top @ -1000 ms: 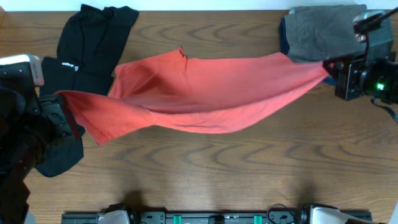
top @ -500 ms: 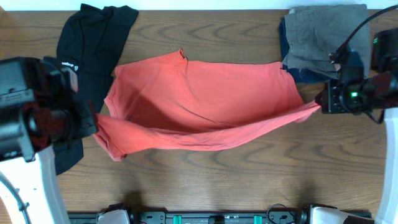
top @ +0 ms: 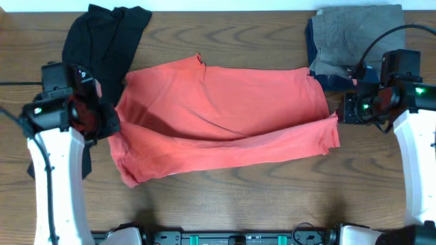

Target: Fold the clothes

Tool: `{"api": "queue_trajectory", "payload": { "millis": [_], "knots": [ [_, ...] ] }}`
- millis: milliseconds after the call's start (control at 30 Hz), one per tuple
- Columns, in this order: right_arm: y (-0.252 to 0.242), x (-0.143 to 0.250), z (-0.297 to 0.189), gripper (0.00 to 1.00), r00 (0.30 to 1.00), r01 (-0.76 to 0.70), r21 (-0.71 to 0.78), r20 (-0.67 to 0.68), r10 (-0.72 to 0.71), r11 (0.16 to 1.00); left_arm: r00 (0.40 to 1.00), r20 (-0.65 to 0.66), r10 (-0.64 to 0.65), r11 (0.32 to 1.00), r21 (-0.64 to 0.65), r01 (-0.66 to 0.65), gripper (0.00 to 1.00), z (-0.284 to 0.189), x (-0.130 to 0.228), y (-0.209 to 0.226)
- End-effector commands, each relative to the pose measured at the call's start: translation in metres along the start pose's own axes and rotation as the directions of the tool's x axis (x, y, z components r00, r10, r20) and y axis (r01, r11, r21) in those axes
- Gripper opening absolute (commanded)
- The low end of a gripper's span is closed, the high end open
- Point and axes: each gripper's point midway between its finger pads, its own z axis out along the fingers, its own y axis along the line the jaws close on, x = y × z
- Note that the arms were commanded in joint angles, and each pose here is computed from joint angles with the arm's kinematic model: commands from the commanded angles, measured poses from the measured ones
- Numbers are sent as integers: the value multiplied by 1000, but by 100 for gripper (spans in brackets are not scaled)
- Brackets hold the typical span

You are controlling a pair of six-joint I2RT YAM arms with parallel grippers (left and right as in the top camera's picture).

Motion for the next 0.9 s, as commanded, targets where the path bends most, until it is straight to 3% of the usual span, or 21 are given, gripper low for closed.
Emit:
{"api": "queue_trajectory", "payload": {
  "millis": [0,367,867],
  "knots": [
    [-10,1,16,1,1000,-17,22,-12,17,1000,1000,-16,-21,1000,-18,21,6,18,-4,4],
    [-36,-15,56,1,999,-40,64,-6,41,997,1000,-19,-24,1000,-18,24,6,70,-35,4],
    [-37,-20,89,1,999,-39,26,-32,39,999,997,71,-19,1000,-8,20,6,79,-62,2]
  ]
}}
